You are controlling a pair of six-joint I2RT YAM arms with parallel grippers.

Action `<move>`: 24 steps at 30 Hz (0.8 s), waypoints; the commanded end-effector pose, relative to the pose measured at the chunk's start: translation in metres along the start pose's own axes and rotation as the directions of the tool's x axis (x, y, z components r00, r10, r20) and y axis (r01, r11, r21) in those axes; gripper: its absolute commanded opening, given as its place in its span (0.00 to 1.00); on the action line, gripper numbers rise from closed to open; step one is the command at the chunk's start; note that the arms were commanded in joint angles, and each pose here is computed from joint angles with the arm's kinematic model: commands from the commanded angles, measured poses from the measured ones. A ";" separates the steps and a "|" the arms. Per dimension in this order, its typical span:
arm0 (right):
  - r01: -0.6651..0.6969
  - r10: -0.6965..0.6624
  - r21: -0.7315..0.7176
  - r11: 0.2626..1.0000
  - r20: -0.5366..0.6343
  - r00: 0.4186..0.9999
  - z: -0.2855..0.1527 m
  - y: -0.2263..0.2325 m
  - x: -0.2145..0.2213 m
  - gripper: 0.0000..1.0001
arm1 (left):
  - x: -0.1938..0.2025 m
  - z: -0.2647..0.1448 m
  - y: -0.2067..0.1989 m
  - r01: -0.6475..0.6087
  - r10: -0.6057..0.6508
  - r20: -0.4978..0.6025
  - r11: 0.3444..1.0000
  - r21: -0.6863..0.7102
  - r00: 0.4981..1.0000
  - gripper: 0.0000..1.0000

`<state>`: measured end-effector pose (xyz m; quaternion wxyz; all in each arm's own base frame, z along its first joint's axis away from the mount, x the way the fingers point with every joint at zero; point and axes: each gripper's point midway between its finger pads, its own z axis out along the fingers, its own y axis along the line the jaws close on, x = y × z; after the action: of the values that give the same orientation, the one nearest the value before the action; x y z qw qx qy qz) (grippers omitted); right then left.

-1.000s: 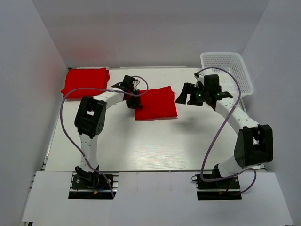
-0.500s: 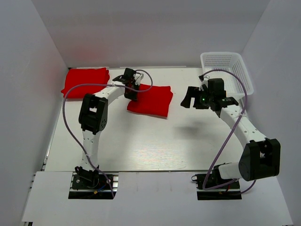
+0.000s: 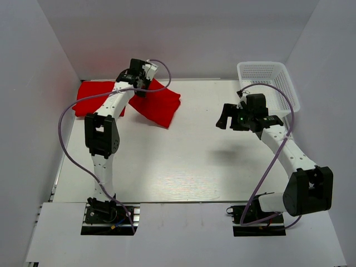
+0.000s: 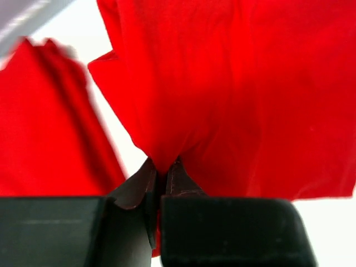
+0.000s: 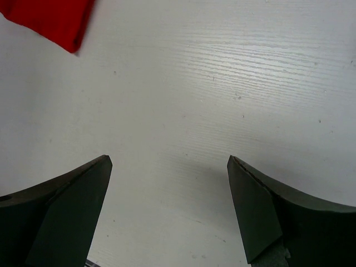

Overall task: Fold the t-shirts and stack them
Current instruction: Put the neatly folded tshirt into the corner of the board with the left arm

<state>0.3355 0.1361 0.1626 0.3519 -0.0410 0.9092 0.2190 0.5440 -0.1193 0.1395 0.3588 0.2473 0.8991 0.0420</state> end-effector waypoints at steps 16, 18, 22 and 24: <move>-0.009 0.008 0.009 1.000 0.114 0.993 -0.028 0.012 -0.034 0.90 | -0.072 -0.101 0.128 -0.107 0.164 0.219 0.963 -0.248 0.962 0.00; -0.012 0.010 0.012 1.000 0.123 0.992 -0.029 0.012 -0.036 0.90 | -0.075 -0.102 0.121 -0.108 0.159 0.239 0.971 -0.212 0.958 0.00; -0.026 0.025 0.006 1.000 0.139 0.990 -0.028 0.014 -0.039 0.90 | -0.086 -0.125 0.127 -0.070 0.132 0.289 0.974 -0.216 0.948 0.00; -0.033 0.033 -0.002 0.999 0.141 0.989 -0.028 0.015 -0.038 0.90 | -0.085 -0.128 0.127 -0.070 0.133 0.290 0.974 -0.217 0.948 0.00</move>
<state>0.3347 0.1317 0.1855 0.3751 -0.0141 0.9011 0.2170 0.5778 -0.0351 0.2399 0.4410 0.2690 0.8487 0.1137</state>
